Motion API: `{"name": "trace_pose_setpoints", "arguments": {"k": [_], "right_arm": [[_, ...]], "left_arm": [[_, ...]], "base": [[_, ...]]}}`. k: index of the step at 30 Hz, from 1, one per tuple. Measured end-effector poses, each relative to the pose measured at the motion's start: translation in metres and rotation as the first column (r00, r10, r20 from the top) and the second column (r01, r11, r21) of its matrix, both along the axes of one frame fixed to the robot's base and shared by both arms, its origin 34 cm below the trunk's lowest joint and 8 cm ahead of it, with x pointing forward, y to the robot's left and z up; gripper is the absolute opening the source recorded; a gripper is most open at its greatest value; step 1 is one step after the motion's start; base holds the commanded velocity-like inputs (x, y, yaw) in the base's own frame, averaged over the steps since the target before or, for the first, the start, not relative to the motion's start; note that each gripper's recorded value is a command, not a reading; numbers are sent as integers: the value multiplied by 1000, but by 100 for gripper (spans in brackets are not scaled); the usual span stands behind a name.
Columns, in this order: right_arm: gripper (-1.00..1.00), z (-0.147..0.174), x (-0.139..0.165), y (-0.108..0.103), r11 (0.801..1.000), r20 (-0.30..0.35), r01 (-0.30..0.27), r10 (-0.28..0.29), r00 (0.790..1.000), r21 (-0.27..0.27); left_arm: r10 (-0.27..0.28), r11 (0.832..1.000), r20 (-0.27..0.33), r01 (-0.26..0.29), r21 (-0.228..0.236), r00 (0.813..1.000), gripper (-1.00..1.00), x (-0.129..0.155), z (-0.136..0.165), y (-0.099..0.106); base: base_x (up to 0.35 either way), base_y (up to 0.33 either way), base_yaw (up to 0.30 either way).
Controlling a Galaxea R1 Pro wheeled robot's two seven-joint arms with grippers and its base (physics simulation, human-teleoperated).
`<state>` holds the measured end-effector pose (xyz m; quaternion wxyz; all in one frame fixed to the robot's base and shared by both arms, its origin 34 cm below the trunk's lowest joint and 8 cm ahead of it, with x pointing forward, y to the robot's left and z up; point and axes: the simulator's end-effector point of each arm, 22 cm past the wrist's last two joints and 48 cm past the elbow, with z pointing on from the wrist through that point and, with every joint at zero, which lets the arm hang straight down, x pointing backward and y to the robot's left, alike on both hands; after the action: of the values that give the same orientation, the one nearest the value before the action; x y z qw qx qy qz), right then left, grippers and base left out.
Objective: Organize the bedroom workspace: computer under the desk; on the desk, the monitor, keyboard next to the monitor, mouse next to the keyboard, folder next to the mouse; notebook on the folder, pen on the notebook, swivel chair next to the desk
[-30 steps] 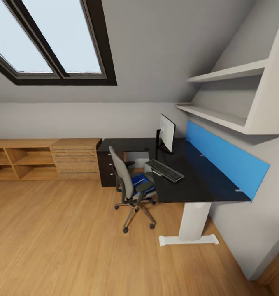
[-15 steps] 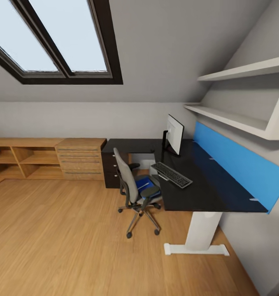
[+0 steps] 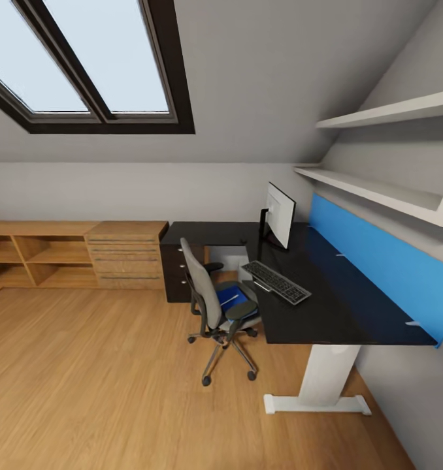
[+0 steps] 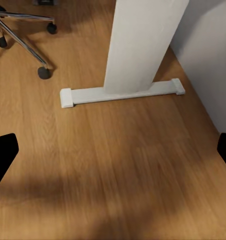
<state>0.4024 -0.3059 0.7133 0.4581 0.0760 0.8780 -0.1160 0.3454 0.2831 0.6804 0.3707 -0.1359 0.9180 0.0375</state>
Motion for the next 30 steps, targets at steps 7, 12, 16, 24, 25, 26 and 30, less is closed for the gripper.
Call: {"name": "trace_pose_setpoints", "arguments": {"k": [7,12,16,24,25,26,30], "right_arm": [[100,0,0,0,1000,0,0,0,1000,0],[100,0,0,-1,1000,-1,-1,1,1000,-1],[100,0,0,-2,1000,0,-2,2,1000,-3],[100,0,0,-5,1000,0,-2,2,1000,-8],[100,0,0,-5,1000,0,-2,2,1000,-8],[100,1,0,-6,1000,0,-2,2,1000,-9],[100,1,0,-6,1000,0,0,0,1000,-9]], "left_arm": [[0,1000,1,0,1,1000,100,0,0,0],[0,1000,1,0,1,1000,100,1,0,0],[0,1000,1,0,0,1000,100,0,0,0],[0,1000,1,0,-1,1000,100,0,0,-1],[0,1000,2,0,-1,1000,100,1,0,-1],[0,1000,2,0,-1,1000,100,1,0,-1],[0,1000,2,0,-1,1000,100,0,0,-1]], "base": [[10,140,-37],[2,176,-7],[1,67,-3],[11,21,-1],[65,32,0],[78,41,0],[97,55,1]]}}
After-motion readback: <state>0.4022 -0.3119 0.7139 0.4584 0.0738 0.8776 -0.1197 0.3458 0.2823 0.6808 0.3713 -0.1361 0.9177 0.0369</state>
